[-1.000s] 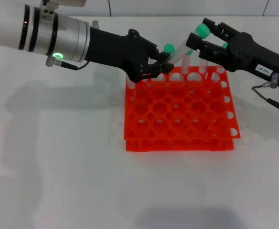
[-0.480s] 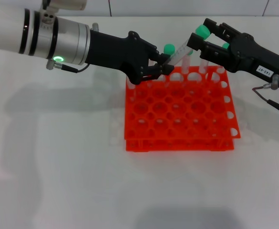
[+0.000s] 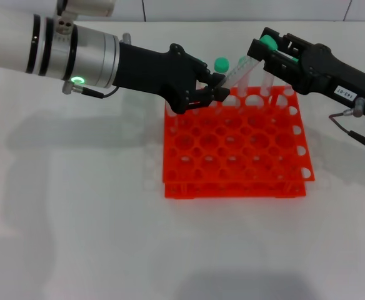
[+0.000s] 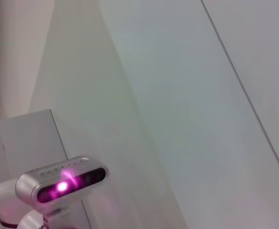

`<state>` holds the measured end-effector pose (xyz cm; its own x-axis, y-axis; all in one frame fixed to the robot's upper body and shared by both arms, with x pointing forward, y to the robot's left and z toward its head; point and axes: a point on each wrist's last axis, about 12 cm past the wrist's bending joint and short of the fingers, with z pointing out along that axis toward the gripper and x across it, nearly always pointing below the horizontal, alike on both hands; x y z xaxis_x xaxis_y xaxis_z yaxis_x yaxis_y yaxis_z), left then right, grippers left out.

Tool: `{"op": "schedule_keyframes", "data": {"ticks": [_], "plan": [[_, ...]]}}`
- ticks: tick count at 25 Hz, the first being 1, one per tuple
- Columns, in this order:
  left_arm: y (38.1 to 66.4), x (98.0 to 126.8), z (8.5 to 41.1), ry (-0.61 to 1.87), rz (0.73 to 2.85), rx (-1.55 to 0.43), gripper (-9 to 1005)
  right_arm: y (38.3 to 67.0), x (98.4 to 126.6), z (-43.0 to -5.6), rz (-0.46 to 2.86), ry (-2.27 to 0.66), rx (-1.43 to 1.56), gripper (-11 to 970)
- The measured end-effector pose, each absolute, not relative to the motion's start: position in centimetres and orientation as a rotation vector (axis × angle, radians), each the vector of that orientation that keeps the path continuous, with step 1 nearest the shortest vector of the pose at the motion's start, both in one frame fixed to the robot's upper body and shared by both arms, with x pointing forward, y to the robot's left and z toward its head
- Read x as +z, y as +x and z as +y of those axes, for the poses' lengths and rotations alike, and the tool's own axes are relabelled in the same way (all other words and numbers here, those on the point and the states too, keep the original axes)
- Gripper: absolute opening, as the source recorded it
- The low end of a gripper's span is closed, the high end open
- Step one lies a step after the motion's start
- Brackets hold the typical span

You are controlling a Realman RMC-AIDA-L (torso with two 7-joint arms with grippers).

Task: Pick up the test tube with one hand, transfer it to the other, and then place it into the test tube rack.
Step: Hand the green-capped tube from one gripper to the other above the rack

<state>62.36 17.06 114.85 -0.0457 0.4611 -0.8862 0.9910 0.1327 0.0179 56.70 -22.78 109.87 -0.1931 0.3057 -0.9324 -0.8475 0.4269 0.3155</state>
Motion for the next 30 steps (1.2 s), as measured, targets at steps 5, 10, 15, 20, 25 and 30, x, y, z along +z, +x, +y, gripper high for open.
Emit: {"op": "schedule_keyframes", "data": {"ticks": [5,10,15,20,25,30], "plan": [[62.28,114.72,17.15,1.434,1.628,-0.852,202,56.68,109.84,-22.84,1.396,-0.517,1.128,536],[62.22,114.64,17.2,1.431,1.63,-0.854,202,56.63,109.8,-22.83,1.397,-0.519,1.129,258],[62.21,114.65,17.24,1.418,1.627,-0.858,202,56.58,109.74,-22.9,1.397,-0.507,1.13,258],[62.34,114.81,17.27,1.381,1.656,-0.877,203,56.6,109.76,-22.9,1.396,-0.503,1.13,258],[62.42,115.5,17.1,1.353,1.68,-0.89,203,56.59,109.73,-22.76,1.399,-0.511,1.134,258],[62.07,115.56,16.83,1.369,1.708,-0.89,344,56.61,109.75,-22.81,1.398,-0.511,1.131,258]]}}
